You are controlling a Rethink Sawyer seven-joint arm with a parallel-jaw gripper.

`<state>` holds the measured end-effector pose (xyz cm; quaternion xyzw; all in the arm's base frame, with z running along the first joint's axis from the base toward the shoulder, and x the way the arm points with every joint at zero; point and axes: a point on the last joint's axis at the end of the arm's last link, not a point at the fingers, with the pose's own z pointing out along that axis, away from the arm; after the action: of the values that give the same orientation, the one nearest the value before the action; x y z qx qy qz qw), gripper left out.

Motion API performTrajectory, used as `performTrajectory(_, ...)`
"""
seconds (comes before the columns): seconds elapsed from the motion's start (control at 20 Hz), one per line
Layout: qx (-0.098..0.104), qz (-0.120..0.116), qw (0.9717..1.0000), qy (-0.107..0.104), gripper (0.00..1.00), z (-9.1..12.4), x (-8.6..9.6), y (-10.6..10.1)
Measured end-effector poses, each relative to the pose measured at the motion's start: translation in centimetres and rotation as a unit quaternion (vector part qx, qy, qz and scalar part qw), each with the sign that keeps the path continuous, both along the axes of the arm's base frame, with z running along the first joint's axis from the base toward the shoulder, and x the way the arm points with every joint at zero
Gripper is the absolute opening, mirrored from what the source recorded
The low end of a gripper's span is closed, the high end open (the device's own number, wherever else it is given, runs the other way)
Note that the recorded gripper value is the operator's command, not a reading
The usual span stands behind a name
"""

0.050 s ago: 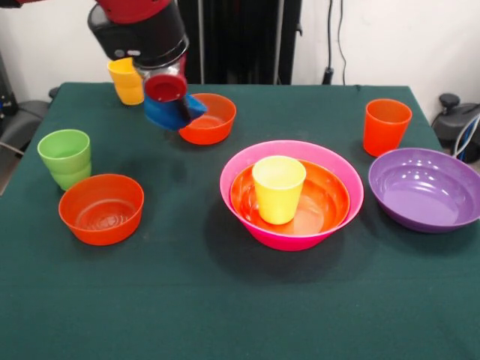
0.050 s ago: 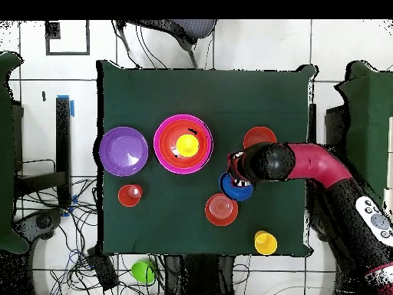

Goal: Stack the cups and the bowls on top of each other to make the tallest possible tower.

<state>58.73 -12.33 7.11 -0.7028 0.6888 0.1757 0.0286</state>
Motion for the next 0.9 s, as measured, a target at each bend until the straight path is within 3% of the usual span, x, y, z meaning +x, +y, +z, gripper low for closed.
performTrajectory(0.25,0.046,-0.038,0.9982,0.001,0.00,2.7,1.9,1.6)
performTrajectory(0.4,0.073,-0.073,0.9947,-0.002,0.00,4.6,3.5,2.8)
performTrajectory(0.7,0.094,-0.115,0.9888,-0.009,0.00,6.4,5.4,4.8)
performTrajectory(0.8,0.102,-0.138,0.9850,-0.021,0.00,7.0,6.7,6.2)
performTrajectory(0.9,0.105,-0.148,0.9830,-0.028,0.00,7.1,7.3,7.1)
